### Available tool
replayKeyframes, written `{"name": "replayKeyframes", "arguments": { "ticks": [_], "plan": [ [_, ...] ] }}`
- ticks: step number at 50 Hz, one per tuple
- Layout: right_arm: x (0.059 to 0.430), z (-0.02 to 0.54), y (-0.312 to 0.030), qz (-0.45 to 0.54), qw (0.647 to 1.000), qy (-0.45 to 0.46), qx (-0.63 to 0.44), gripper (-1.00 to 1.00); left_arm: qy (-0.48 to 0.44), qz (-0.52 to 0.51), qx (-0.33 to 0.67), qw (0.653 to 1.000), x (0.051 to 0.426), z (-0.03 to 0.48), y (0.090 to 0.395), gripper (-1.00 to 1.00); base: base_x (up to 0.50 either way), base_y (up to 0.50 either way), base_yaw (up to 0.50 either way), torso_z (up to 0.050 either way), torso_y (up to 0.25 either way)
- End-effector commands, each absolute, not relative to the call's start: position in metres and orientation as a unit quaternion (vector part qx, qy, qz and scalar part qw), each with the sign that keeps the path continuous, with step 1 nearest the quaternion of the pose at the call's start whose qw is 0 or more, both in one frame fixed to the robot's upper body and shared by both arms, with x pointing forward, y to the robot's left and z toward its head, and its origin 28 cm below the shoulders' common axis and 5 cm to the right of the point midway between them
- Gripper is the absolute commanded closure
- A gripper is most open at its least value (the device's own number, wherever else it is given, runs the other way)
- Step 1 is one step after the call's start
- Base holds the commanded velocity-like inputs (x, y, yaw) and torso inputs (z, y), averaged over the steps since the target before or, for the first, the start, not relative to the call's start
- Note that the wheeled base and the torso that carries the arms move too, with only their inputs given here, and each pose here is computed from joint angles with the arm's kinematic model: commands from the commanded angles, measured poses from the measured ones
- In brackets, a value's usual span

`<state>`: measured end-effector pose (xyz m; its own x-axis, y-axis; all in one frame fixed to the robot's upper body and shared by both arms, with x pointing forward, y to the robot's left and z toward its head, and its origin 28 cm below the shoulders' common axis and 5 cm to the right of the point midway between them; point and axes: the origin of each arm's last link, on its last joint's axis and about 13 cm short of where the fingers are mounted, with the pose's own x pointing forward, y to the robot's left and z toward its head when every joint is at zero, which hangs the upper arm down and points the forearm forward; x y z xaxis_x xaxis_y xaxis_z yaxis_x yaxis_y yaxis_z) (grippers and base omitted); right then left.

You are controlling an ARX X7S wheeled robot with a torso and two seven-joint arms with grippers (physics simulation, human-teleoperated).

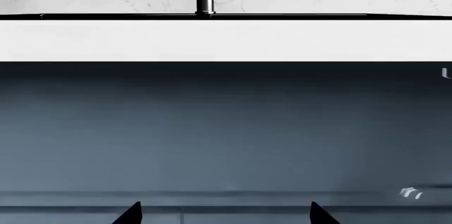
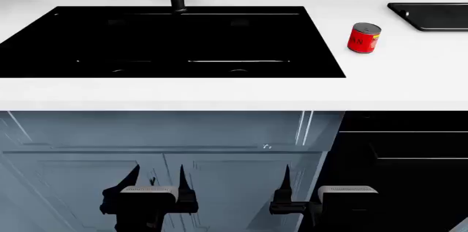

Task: Pick the cans from the counter and place them in their designated side in the cabinet.

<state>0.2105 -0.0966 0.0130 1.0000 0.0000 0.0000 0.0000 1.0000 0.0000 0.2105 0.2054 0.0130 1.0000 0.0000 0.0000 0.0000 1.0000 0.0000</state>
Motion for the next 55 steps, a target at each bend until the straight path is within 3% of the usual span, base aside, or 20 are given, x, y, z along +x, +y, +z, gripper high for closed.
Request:
{"name": "replayKeyframes", "arguments": {
  "ticks": [1,10,55],
  "plan": [
    [0.2106,0.0129,-0.0963,0.000,1.000,0.001,0.000,-1.00,0.000,0.000,0.000,1.000,0.2108,0.0131,0.2056,-1.00,0.00,0.00,0.00,0.000,0.000],
    [0.2103,0.0129,-0.0973,-0.008,1.000,0.005,0.010,-1.00,0.002,0.002,-0.001,1.000,0.2104,0.0130,0.2059,-1.00,0.00,0.00,0.00,0.000,0.000],
    [0.2105,0.0107,-0.0986,-0.015,0.999,0.021,0.029,-1.00,0.009,0.005,0.007,1.000,0.2103,0.0114,0.2050,-1.00,0.00,-0.50,0.00,0.000,0.000]
  ]
}}
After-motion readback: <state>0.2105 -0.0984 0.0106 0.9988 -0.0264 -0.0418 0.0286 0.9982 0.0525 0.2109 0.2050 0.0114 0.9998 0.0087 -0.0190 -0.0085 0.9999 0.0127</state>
